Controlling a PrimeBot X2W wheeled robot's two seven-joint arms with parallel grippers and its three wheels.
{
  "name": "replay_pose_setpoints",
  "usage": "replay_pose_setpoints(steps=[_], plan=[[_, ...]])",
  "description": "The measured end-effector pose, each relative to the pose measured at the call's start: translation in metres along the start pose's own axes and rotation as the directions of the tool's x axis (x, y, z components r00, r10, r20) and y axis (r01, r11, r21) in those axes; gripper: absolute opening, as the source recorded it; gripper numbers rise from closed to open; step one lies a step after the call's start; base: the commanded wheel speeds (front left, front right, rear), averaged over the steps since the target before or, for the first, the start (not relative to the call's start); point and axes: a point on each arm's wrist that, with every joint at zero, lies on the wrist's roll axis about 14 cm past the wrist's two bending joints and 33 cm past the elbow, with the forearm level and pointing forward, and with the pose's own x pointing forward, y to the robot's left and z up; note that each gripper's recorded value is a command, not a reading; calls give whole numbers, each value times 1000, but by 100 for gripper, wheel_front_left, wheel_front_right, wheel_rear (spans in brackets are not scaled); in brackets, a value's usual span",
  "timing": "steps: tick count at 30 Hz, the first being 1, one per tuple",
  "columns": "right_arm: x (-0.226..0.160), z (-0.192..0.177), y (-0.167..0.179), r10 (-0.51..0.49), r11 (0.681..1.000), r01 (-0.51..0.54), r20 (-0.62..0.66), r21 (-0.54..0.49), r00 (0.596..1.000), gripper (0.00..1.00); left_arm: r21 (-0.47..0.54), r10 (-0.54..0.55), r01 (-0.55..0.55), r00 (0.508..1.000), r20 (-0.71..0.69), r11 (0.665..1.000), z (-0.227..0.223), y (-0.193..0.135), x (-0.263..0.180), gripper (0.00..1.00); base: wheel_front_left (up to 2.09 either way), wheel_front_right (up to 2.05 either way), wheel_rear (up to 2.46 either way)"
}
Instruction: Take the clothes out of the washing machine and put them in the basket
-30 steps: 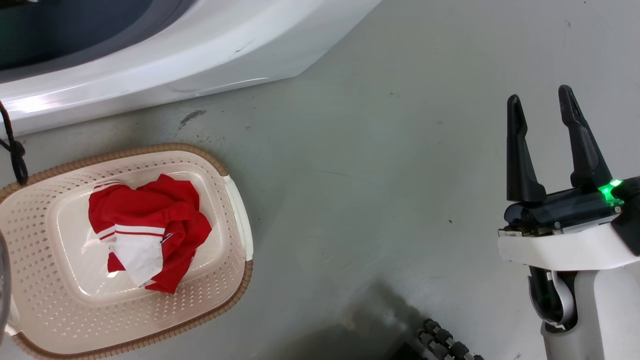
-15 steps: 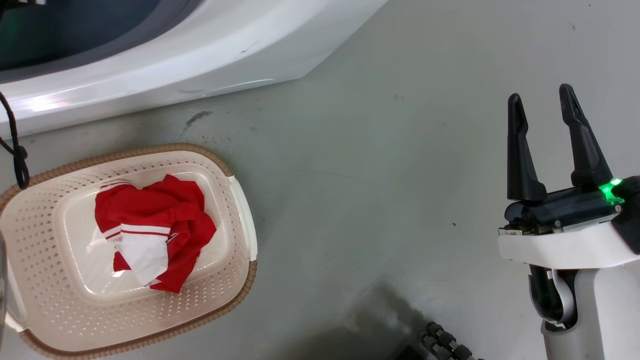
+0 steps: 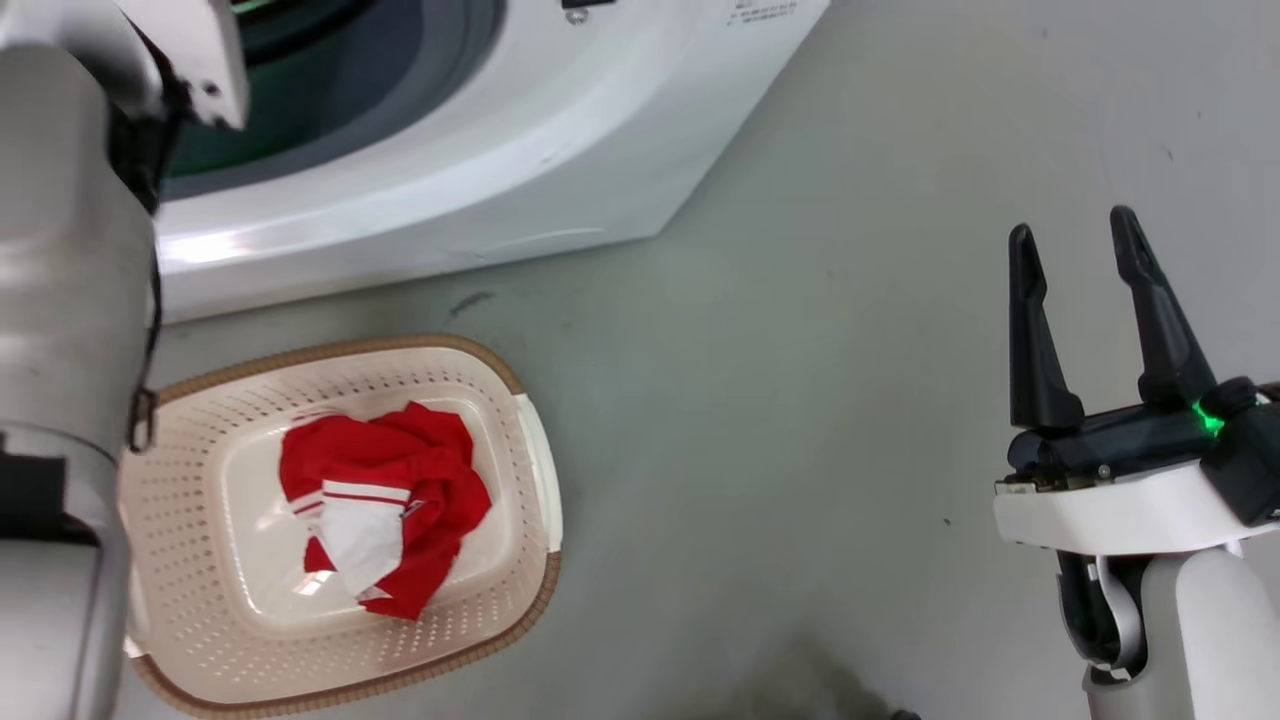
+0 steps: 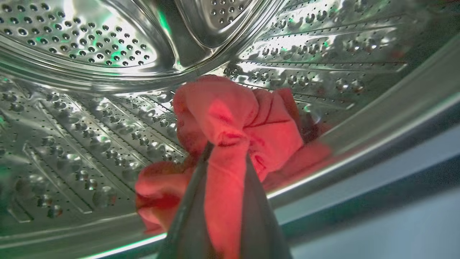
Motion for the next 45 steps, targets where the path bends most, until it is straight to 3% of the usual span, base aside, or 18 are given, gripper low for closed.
replay_pose_setpoints(steps=[20,27,37,45], plan=[[-29,41,33,88,996,-90,92,16,992,100,-9,17,-15,972,236,1000,25,-13,-124,0,0,0,0],[-45,51,41,111,993,-114,109,19,988,100,4,37,-42,931,363,999,50,-12,-176,0,0,0,0],[-63,63,49,133,990,-138,139,24,981,100,57,25,-70,824,567,996,115,-21,-246,0,0,0,0],[-70,65,52,142,989,-147,143,27,979,100,86,5,-81,757,653,993,150,-34,-292,0,0,0,0]])
